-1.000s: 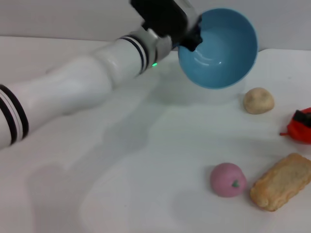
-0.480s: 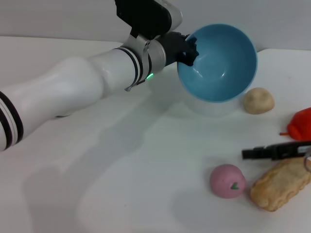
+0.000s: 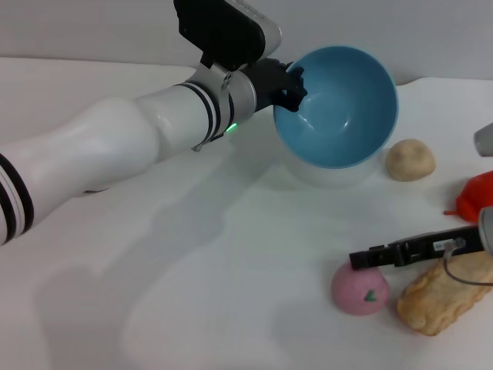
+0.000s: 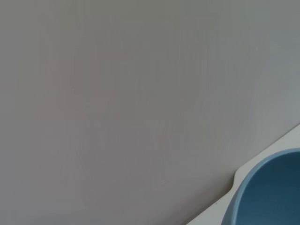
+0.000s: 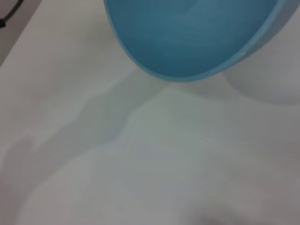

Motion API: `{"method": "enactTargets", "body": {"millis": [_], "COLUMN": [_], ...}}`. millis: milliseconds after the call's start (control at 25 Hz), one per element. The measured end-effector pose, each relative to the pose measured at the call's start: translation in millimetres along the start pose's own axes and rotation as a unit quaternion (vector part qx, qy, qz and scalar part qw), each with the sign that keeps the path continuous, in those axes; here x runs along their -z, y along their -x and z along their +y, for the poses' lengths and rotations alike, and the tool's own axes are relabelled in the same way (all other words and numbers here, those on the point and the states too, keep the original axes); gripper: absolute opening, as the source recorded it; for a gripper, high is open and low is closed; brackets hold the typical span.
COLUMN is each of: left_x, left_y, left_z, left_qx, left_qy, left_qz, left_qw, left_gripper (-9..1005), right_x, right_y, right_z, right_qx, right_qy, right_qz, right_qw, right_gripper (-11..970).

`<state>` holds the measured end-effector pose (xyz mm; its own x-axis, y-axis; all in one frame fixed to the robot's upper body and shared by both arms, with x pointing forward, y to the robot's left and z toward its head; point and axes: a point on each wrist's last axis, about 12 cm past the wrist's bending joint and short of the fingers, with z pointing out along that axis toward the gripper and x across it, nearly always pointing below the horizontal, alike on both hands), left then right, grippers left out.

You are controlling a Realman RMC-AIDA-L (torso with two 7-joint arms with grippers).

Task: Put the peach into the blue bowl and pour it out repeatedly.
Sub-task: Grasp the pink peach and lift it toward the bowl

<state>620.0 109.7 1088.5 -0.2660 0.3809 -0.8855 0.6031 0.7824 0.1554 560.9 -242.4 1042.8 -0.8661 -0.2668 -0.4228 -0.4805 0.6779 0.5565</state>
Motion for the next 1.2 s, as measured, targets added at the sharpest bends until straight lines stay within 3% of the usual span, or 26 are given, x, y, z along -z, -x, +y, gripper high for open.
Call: {"method": "enactTargets", "body": {"millis": [400,640,840,1040,1200], "left_x": [-1,-1,-1,-1,0], "left_y": [-4,-4,-3,-5,-4], "left_z": [-0.8,-0.5,-0.6,-4.5,-8.2], "left_qx": [-0.014,-0.016,-0.017,-0.017,0.003], "left_qy": [-0.001,-0.001,-0.001,-0.024,-0.087], "left_qz": [0.007,0.007,0.007,0.021,0.060], "left_qw": [1.000,1.000,1.000,0.999,0.994], "left_gripper": [-2,-1,-1,-2,-2], "right_x": [-12,-11,-9,15,56], "right_y": [-5,-4,0,19,41], "right_z": [6.8,9.6,13.6,21.2,34.9], "right_qx": [0.006,0.024,0.039,0.075,0.111], "right_qy": [0.013,0.029,0.047,0.073,0.071], "right_qz": [0.031,0.016,-0.005,-0.057,-0.074], "right_qw": [0.999,0.999,0.998,0.993,0.989], "right_gripper": [536,336,242,149,90]}}
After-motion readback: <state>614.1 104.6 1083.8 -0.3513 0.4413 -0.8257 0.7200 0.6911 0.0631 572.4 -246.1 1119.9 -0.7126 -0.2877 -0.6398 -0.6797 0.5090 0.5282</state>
